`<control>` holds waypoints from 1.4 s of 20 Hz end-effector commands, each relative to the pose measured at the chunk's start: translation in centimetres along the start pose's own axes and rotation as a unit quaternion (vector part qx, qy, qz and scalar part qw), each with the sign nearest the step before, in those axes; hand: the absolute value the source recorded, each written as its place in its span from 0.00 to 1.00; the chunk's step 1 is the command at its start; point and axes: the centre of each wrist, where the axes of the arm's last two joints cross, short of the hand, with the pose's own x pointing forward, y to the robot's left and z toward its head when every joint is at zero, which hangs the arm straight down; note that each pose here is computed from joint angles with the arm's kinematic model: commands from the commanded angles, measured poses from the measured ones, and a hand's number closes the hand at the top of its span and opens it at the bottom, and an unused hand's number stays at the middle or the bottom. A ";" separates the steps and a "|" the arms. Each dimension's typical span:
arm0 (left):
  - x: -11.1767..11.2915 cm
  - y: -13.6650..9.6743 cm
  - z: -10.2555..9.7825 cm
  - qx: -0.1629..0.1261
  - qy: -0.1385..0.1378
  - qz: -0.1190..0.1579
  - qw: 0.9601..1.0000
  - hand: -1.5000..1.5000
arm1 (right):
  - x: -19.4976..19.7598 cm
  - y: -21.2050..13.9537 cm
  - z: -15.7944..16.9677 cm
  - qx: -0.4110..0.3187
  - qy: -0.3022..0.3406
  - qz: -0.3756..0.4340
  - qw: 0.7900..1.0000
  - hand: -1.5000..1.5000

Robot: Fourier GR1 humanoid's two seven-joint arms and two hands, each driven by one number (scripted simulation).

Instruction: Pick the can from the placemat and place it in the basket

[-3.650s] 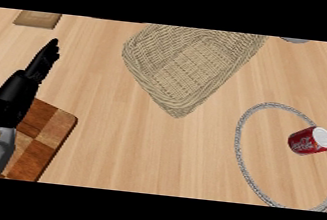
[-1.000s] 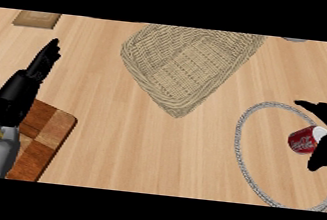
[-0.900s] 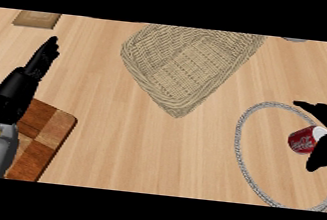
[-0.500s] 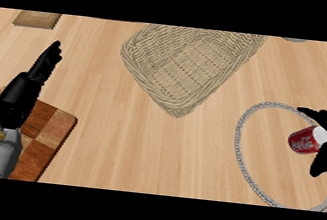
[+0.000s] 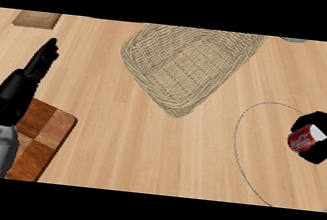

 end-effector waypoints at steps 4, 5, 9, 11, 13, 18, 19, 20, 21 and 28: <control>-1.3 0.3 0.9 0.000 -0.001 0.006 1.000 0.50 | 1.4 2.1 -2.0 -0.009 -0.026 0.033 0.999 1.00; 0.0 0.6 -0.7 0.003 -0.004 0.002 1.000 0.50 | -0.4 2.9 -3.0 -0.015 -0.031 0.031 0.999 1.00; 0.6 0.3 1.8 -0.006 0.005 -0.002 1.000 0.50 | 0.8 0.2 -2.1 -0.053 -0.030 0.057 0.996 1.00; 1.8 1.2 -0.7 0.005 -0.010 -0.001 1.000 0.50 | 1.4 0.9 -2.7 -0.089 -0.035 0.049 0.994 1.00; -0.2 0.1 0.8 0.003 -0.002 -0.002 1.000 0.50 | 0.6 0.3 -1.6 -0.120 -0.003 0.038 0.992 1.00; 0.1 0.3 0.7 0.015 0.006 -0.003 1.000 0.50 | 1.5 3.3 -0.9 -0.229 0.167 -0.041 0.958 1.00; -0.6 0.5 1.0 0.018 0.013 -0.005 1.000 0.50 | 2.0 3.6 -0.2 -0.248 0.169 -0.048 0.953 1.00; -0.8 1.4 0.9 0.021 0.011 0.000 1.000 0.50 | 1.4 3.4 0.7 -0.272 0.179 -0.050 0.944 1.00; -0.7 0.2 1.2 0.019 0.016 -0.006 1.000 0.50 | 1.8 4.3 1.3 -0.298 0.184 -0.052 0.935 1.00; -0.3 2.1 0.9 0.021 0.015 -0.009 1.000 0.50 | 7.2 -1.6 8.3 -0.513 0.026 -0.212 0.831 1.00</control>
